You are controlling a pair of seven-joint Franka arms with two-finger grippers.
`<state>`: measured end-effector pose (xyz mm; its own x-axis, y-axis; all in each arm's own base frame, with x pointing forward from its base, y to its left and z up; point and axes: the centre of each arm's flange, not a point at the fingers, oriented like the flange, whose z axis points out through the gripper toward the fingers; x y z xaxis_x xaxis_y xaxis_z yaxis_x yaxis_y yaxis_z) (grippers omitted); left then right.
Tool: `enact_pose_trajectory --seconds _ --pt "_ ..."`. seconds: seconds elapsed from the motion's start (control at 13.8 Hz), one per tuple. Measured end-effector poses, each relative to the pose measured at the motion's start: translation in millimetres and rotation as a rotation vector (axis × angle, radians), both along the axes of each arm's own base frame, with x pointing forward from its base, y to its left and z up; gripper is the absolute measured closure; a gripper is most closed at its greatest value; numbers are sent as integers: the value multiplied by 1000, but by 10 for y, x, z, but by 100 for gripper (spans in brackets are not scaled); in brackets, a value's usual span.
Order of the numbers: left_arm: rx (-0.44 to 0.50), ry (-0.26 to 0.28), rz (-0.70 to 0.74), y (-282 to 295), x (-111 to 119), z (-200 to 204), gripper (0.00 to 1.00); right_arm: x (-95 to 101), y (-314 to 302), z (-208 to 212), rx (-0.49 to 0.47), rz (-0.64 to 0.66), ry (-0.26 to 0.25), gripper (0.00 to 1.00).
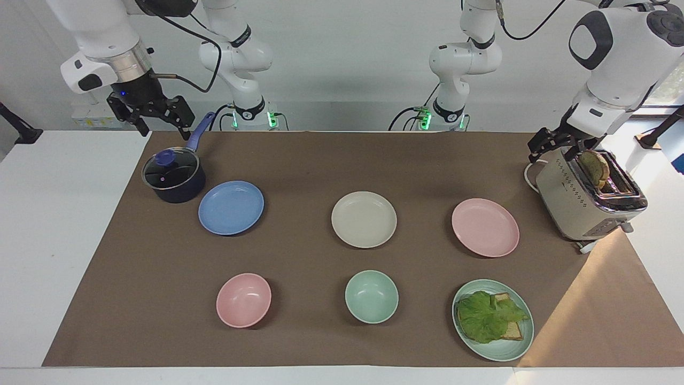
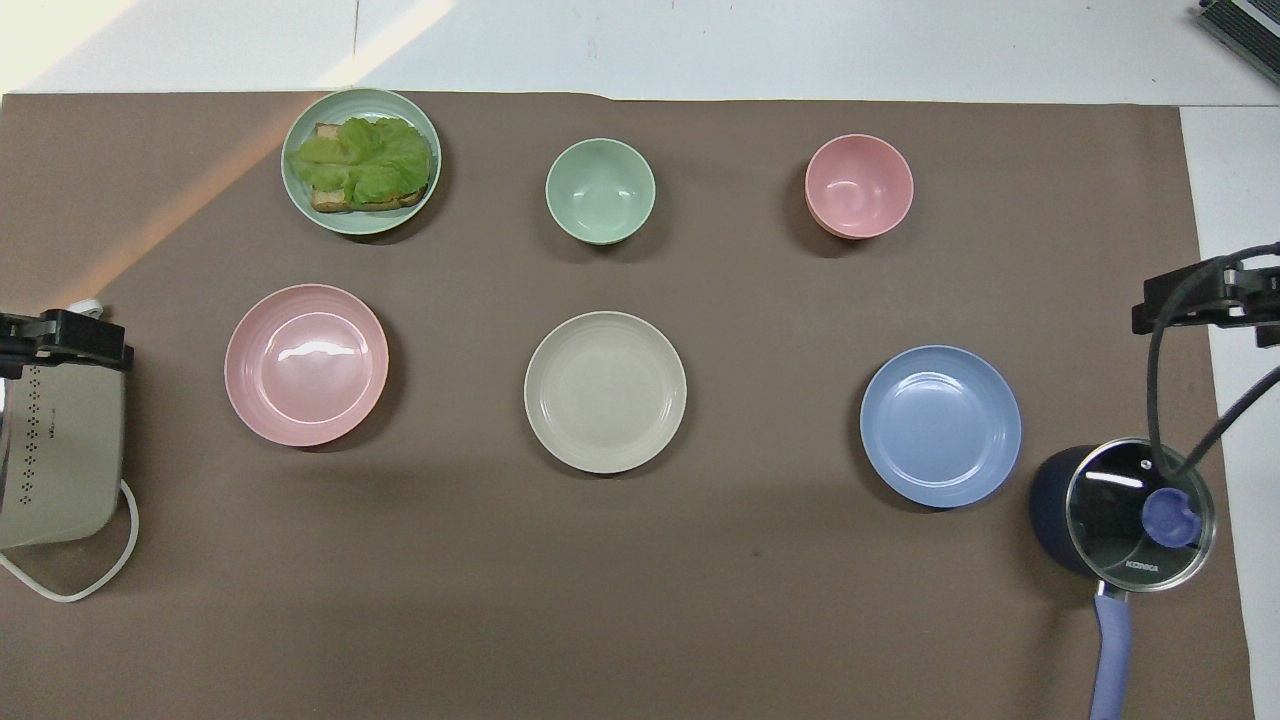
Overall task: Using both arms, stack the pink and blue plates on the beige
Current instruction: 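Reach the left gripper to the pink plate rim and grasp it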
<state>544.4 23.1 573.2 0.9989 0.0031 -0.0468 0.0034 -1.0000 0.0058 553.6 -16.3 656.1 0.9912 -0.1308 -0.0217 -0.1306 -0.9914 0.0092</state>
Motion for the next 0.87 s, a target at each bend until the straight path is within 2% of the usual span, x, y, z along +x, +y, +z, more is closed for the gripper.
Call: enact_pose_trajectory --seconds 0.43,0.87 --pt "0 10 0 0 -7 -61 0 0 0 0 0 0 0 0" --pt "-7 16 13 43 8 -826 0 0 0 0 0 0 0 0"
